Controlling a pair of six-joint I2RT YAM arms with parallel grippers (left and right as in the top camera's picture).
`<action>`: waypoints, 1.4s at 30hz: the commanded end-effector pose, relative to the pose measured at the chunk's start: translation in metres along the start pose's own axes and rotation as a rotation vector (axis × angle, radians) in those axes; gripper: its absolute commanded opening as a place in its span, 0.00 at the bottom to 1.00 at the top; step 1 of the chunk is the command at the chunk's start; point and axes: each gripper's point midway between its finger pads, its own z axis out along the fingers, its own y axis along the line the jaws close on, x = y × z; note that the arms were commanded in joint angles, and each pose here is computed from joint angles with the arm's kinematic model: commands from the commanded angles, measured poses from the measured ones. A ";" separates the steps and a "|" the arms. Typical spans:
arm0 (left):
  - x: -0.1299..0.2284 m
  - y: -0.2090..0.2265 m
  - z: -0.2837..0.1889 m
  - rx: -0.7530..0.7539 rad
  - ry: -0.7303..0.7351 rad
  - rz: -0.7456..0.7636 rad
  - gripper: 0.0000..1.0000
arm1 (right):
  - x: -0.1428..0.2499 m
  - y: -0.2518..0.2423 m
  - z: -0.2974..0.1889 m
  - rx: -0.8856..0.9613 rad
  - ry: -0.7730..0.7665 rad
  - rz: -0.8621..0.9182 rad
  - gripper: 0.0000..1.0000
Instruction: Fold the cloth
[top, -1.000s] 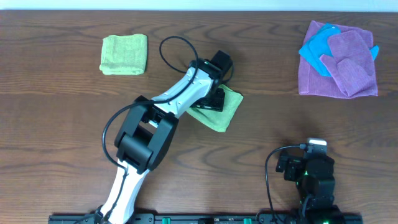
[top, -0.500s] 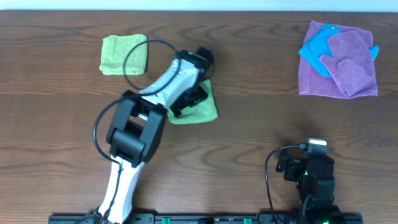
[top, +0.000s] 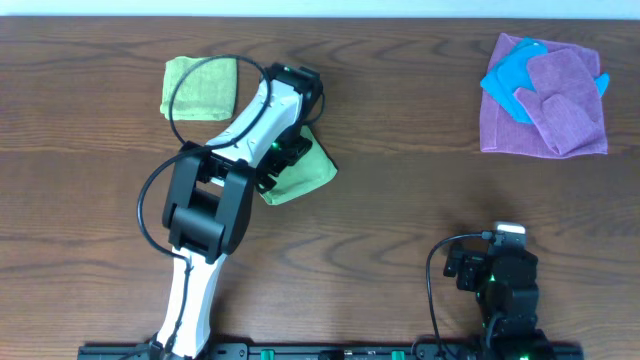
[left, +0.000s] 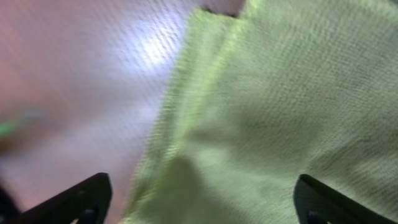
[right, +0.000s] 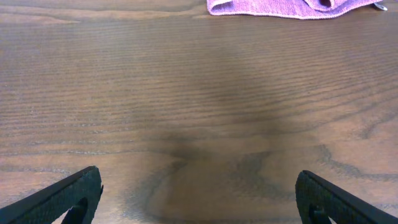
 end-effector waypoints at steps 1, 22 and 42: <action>-0.015 0.013 -0.040 0.049 -0.093 -0.076 0.96 | 0.002 0.001 0.001 -0.004 -0.001 0.006 0.99; 0.127 -0.049 -0.065 0.419 -0.288 -0.383 0.95 | 0.002 0.001 0.001 -0.004 -0.001 0.006 0.99; 0.102 0.025 0.011 0.042 -0.438 -0.328 0.95 | 0.002 0.001 0.001 -0.004 -0.001 0.006 0.99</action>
